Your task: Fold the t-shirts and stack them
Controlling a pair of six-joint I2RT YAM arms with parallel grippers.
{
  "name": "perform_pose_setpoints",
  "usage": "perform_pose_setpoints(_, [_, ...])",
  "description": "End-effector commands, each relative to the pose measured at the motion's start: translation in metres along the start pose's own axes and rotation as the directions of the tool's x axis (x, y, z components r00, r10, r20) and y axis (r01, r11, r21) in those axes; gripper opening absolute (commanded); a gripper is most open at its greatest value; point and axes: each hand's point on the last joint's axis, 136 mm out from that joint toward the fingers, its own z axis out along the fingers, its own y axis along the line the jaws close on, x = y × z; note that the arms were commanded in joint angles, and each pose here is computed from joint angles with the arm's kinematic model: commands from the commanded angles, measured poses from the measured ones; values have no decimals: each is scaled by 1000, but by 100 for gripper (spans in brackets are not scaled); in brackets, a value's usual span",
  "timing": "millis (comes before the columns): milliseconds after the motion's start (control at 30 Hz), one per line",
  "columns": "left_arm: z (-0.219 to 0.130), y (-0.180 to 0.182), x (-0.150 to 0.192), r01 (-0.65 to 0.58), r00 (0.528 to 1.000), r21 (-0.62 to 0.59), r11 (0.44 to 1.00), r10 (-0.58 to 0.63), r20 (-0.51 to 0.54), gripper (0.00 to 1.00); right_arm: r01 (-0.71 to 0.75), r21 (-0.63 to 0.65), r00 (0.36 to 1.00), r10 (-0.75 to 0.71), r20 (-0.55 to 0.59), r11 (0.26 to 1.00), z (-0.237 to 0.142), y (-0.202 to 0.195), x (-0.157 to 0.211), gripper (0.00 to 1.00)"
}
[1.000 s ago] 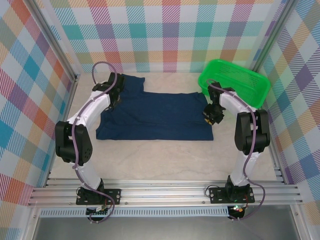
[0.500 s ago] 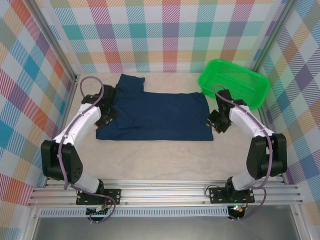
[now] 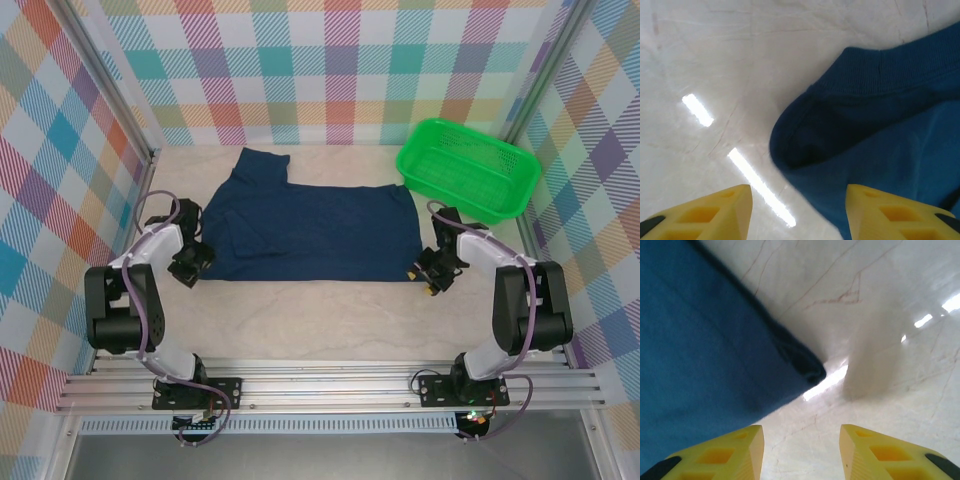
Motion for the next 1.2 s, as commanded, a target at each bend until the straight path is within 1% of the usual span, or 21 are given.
perform_pose_setpoints(0, [7,-2,-12,-16,999,-13,1000,16,30,44,-15,3,1000,15,1,1000,5,-1,-7,43])
perform_pose_setpoints(67, [11,-1,-18,-30,998,-34,999,32,52,38,-14,-10,1000,14,11,1000,7,3,-11,43])
perform_pose_setpoints(167, [13,-1,-26,-44,995,-56,997,48,83,30,-7,-9,1000,7,6,1000,12,10,-18,36])
perform_pose_setpoints(267, [13,0,-32,-52,991,-69,996,59,116,25,-14,15,1000,14,12,1000,17,8,-23,29])
perform_pose_setpoints(300, [13,0,-34,-55,990,-66,996,63,127,23,-17,17,1000,17,14,1000,19,9,-24,27])
perform_pose_setpoints(400, [15,-1,-38,-65,987,-68,996,74,140,9,-34,32,999,34,14,999,24,9,-28,17])
perform_pose_setpoints(467, [14,-1,-39,-68,987,-78,995,78,143,2,-40,51,999,39,27,998,23,8,-31,6])
perform_pose_setpoints(500, [14,1,-39,-65,986,-84,994,77,145,0,-41,59,999,39,34,997,22,7,-32,2])
perform_pose_setpoints(533, [13,2,-40,-60,986,-90,994,73,148,0,-42,71,999,40,36,997,22,6,-33,0])
perform_pose_setpoints(667, [6,15,-37,-37,986,-121,992,56,156,0,-36,92,999,33,38,995,15,6,-32,0])
perform_pose_setpoints(800, [2,32,-24,-2,989,-136,991,21,144,0,-43,109,999,40,29,993,8,0,-19,0])
perform_pose_setpoints(900, [3,44,-11,44,992,-125,991,-28,124,0,-46,134,999,44,18,990,6,-9,-7,0])
perform_pose_setpoints(1000, [3,58,1,88,989,-116,989,-74,126,0,-53,168,999,53,3,984,5,-21,5,0])
perform_pose_setpoints(1167, [0,83,20,121,988,-135,984,-106,110,0,-79,234,996,87,-23,969,-2,-49,31,0])
